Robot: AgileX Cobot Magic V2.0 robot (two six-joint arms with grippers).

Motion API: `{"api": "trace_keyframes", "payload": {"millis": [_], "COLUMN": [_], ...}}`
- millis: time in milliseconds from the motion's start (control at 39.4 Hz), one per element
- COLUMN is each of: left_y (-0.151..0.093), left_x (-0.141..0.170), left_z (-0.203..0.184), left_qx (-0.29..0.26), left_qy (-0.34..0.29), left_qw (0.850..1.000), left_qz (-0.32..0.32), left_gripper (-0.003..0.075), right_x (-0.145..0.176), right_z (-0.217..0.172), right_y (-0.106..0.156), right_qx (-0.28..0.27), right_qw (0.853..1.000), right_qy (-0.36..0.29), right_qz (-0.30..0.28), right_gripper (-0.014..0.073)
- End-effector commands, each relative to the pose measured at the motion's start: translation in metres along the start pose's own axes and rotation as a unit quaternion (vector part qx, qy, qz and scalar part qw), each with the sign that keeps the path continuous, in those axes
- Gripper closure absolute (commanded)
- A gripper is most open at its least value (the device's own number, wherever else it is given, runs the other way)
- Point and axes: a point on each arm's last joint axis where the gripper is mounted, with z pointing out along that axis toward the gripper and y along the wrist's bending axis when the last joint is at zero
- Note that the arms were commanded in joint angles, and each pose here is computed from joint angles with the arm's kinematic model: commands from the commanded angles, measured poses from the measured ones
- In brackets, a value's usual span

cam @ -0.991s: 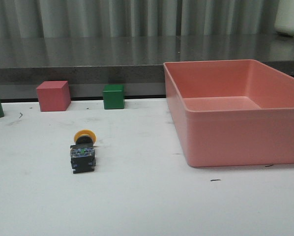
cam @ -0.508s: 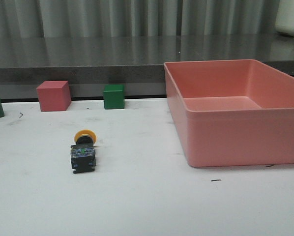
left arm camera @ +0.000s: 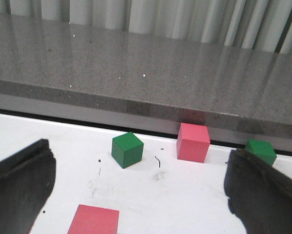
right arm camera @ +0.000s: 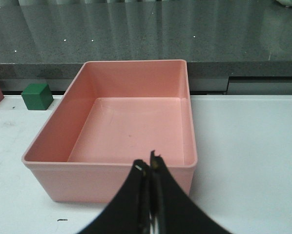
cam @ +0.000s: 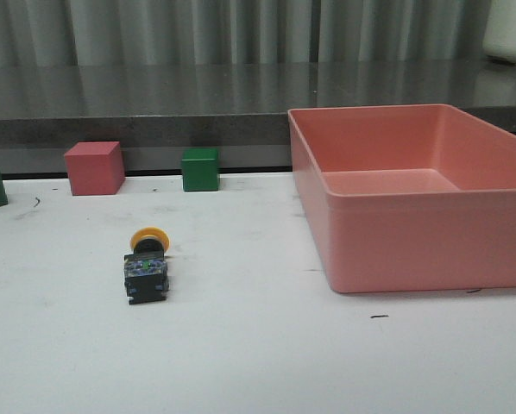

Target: Place and stand button with both arms

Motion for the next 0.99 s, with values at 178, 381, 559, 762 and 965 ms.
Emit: {"api": "trace_keyframes", "payload": {"millis": [178,381,559,762,965], "left_y": [-0.022,-0.068,-0.107,-0.141,-0.166], "left_x": [-0.034,-0.028,-0.025,-0.02,-0.01], "left_z": [0.045,0.089,0.12,0.154,0.187], "left_qx": [0.051,0.133,0.175,0.192,0.201], "left_qy": [0.08,0.185,0.262,0.337,0.397], "left_qw": [0.995,0.972,0.946,0.916,0.891], "left_qz": [0.014,0.05,0.08,0.106,0.093], "left_gripper": [0.0048,0.0048,0.0048,0.0048,0.0048], "right_x": [-0.015,-0.015,-0.015,-0.015,-0.015], "right_z": [-0.002,-0.002,-0.002,-0.002,-0.002], "right_y": [0.002,0.002,0.002,0.002,0.002], "right_qx": [-0.005,-0.005,-0.005,-0.005,-0.005], "right_qw": [0.999,0.999,0.999,0.999,0.999], "right_qy": [-0.053,-0.053,-0.053,-0.053,-0.053], "right_qz": [-0.01,-0.01,-0.01,-0.01,-0.01], "right_gripper": [0.0664,0.0664,0.0664,0.0664,0.0664]}}
